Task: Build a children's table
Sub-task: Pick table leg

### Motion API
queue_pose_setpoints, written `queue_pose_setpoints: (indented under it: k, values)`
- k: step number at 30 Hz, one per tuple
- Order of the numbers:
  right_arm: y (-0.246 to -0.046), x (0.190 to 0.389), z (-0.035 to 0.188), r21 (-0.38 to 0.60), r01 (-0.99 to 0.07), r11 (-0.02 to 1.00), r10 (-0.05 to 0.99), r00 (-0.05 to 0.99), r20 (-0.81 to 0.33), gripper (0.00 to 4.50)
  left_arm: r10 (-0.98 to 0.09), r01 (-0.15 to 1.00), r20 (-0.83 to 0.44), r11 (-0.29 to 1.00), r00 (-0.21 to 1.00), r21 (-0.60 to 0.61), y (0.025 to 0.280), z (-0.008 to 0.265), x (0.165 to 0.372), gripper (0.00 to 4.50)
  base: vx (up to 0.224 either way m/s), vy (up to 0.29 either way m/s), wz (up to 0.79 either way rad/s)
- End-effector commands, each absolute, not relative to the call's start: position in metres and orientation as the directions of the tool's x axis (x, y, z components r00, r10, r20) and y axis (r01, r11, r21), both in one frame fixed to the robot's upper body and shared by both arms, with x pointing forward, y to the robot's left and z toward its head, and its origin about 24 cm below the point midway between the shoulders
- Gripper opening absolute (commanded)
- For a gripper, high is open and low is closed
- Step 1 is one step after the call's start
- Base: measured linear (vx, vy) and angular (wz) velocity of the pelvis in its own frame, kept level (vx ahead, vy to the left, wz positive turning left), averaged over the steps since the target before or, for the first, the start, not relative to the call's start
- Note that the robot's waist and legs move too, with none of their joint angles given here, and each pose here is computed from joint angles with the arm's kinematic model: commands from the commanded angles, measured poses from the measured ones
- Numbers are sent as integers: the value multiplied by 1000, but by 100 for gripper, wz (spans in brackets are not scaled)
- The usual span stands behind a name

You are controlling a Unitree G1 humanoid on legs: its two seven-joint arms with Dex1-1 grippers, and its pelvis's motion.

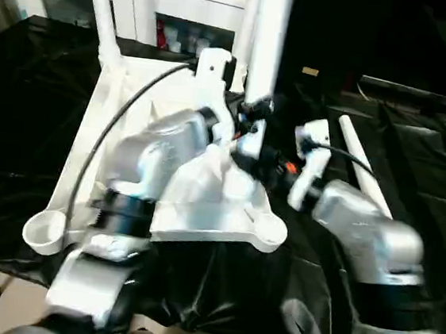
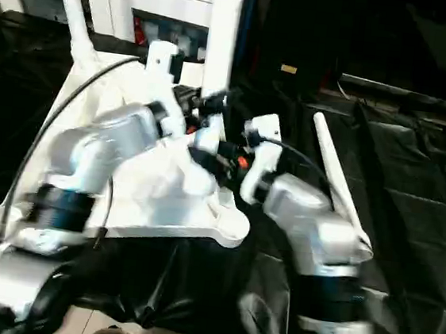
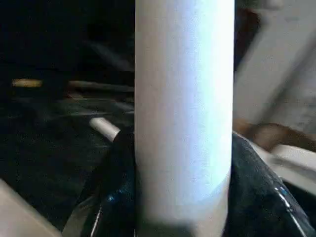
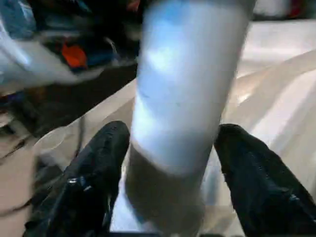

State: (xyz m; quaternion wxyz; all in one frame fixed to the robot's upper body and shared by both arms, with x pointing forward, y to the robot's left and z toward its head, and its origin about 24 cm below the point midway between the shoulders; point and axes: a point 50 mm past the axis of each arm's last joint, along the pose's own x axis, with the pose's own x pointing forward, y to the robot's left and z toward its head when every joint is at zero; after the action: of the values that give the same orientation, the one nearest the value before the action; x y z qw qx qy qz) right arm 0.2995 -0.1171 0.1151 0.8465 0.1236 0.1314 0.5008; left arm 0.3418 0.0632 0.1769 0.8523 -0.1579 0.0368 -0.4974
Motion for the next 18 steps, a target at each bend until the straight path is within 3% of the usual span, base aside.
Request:
queue_pose_setpoints:
  k: [1,2,9,14,18]
  values:
    - [-118,293,117,348,-847,401,914,394,-93,304,-910,898,153,332,386,-288,58,188,333,190,0,0,0]
    - [-118,293,117,348,-847,401,914,394,-93,304,-910,898,153,332,386,-288,58,188,333,190,0,0,0]
    - [-121,282,122,358,-899,254,966,252,-54,304,-951,954,291,12,104,-300,63,200,311,189,0,0,0]
    - [-118,282,123,351,-905,238,970,242,-34,304,-953,952,288,-2,90,-305,62,199,310,189,0,0,0]
    - [-115,281,125,359,-908,214,974,227,-7,267,-954,951,288,-8,86,-310,61,197,309,189,0,0,0]
